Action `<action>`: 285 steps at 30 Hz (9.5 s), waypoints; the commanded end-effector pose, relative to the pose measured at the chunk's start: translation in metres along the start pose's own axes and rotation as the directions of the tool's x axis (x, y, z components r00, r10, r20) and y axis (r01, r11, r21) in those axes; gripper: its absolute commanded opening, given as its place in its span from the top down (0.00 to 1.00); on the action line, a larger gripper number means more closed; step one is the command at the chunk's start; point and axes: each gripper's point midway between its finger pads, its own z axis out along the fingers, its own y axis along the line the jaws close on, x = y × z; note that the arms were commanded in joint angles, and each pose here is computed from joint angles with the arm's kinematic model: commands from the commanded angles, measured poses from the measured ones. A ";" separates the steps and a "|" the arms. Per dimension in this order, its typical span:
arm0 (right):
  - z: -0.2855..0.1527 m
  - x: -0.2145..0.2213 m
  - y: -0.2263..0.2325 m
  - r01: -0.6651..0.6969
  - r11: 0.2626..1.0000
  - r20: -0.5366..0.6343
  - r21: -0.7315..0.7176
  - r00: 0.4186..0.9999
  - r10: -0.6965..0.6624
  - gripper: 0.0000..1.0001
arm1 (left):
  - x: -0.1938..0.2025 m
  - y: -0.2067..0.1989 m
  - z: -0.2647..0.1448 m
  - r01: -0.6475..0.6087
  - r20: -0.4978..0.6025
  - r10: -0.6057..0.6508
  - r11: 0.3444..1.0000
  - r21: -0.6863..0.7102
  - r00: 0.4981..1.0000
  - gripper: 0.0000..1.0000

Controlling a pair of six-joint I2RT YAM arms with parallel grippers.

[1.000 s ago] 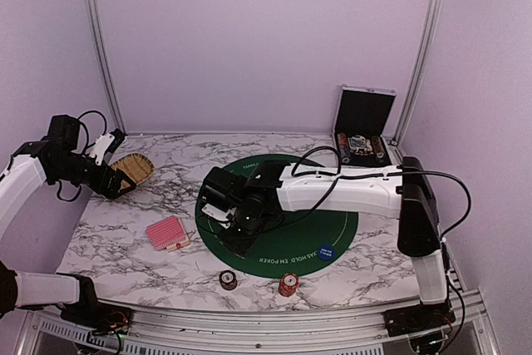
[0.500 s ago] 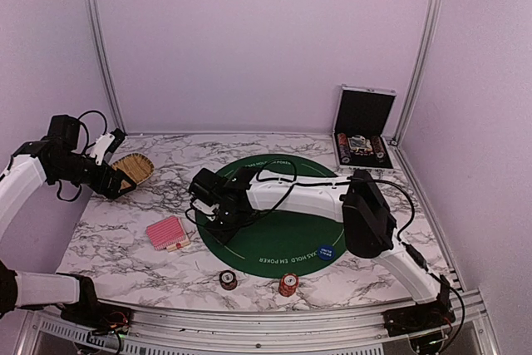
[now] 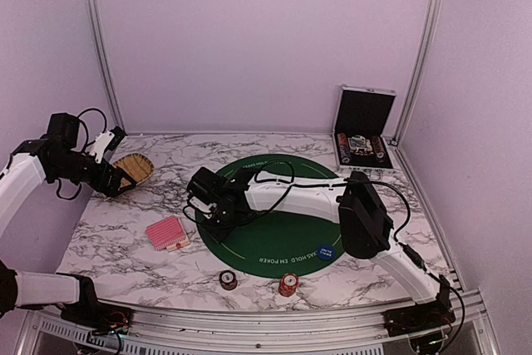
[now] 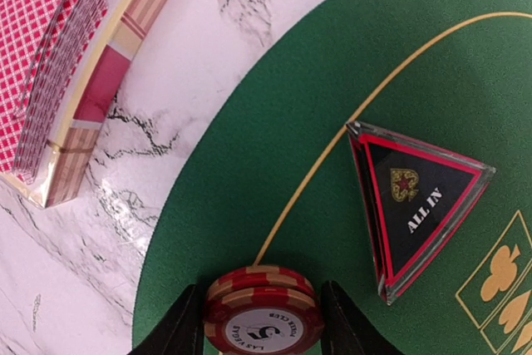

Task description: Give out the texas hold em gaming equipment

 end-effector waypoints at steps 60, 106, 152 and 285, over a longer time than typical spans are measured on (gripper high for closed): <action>-0.125 0.204 0.024 -0.051 0.991 -0.228 -0.122 0.974 0.022 0.28 | -0.005 -0.004 -0.009 0.006 0.007 -0.006 1.000 0.008 1.000 0.01; -0.151 0.188 -0.004 -0.084 0.993 -0.187 -0.078 0.980 0.069 0.79 | -0.006 -0.003 -0.012 -0.003 0.010 0.003 1.000 -0.005 1.000 0.01; -0.083 0.237 -0.082 -0.261 0.965 -0.240 0.021 0.936 0.259 0.67 | -0.007 -0.002 -0.013 -0.005 0.004 0.005 1.000 -0.007 1.000 0.01; -0.119 0.046 -0.069 -0.117 0.993 0.031 -0.020 0.993 0.117 0.83 | -0.006 0.000 -0.013 -0.011 0.000 0.011 1.000 -0.017 1.000 0.01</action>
